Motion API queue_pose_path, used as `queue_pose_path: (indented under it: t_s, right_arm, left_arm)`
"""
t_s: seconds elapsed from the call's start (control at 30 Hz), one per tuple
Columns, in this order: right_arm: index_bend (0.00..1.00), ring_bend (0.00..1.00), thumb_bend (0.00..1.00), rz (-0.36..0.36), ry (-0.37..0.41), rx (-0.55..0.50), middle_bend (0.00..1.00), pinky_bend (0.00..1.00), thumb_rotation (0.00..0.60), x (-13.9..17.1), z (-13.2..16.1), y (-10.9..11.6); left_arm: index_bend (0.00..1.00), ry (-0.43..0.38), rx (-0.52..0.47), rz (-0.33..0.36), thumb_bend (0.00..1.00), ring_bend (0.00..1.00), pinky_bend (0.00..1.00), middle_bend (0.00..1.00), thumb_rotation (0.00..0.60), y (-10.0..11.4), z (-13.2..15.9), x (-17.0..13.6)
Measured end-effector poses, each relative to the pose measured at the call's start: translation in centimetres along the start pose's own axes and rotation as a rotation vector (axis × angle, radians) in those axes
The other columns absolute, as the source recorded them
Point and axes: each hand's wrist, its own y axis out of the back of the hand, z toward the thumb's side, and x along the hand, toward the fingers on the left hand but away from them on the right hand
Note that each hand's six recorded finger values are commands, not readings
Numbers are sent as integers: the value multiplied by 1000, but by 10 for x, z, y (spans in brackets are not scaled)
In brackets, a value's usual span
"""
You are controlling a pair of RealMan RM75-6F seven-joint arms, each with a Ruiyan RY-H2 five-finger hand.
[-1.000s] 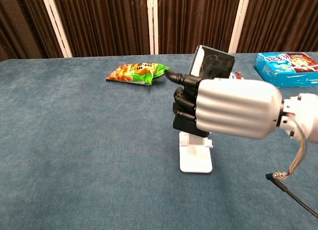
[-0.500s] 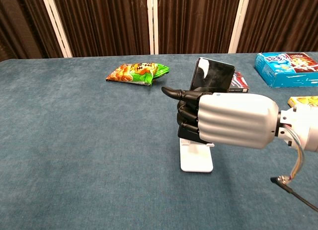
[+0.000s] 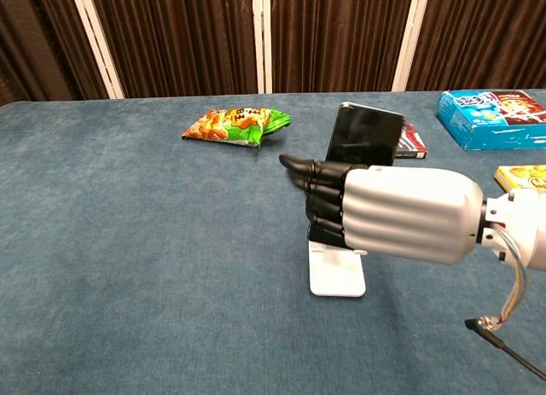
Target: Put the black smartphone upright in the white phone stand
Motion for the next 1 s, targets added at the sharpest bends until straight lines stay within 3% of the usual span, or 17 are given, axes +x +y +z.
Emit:
queue_pose_path:
  t_s: [0.17, 0.37, 0.73, 0.83, 1.0]
  right_arm:
    - [172, 0, 417, -14, -13, -4, 49, 0, 600, 1, -3, 3]
    - [89, 0, 413, -13, -40, -12, 30, 0, 600, 3, -10, 3]
    - [31, 0, 403, -19, -132, -62, 21, 0, 600, 14, -37, 3]
    - [28, 0, 342, -29, -169, -99, 20, 0, 600, 19, -48, 2]
    - [5, 0, 65, -54, -256, -221, 13, 0, 600, 33, -69, -6]
  left_arm:
    - [0, -1, -1, 0, 0, 0, 0, 0, 600, 0, 1, 0]
    - [0, -3, -2, 0, 0, 0, 0, 0, 600, 0, 1, -1]
    - [0, -6, -1, 1, 0, 0, 0, 0, 600, 0, 2, -2]
    - [0, -7, -2, 2, 0, 0, 0, 0, 600, 1, 2, -3]
    - [0, -11, -6, 5, 0, 0, 0, 0, 600, 2, 2, -4]
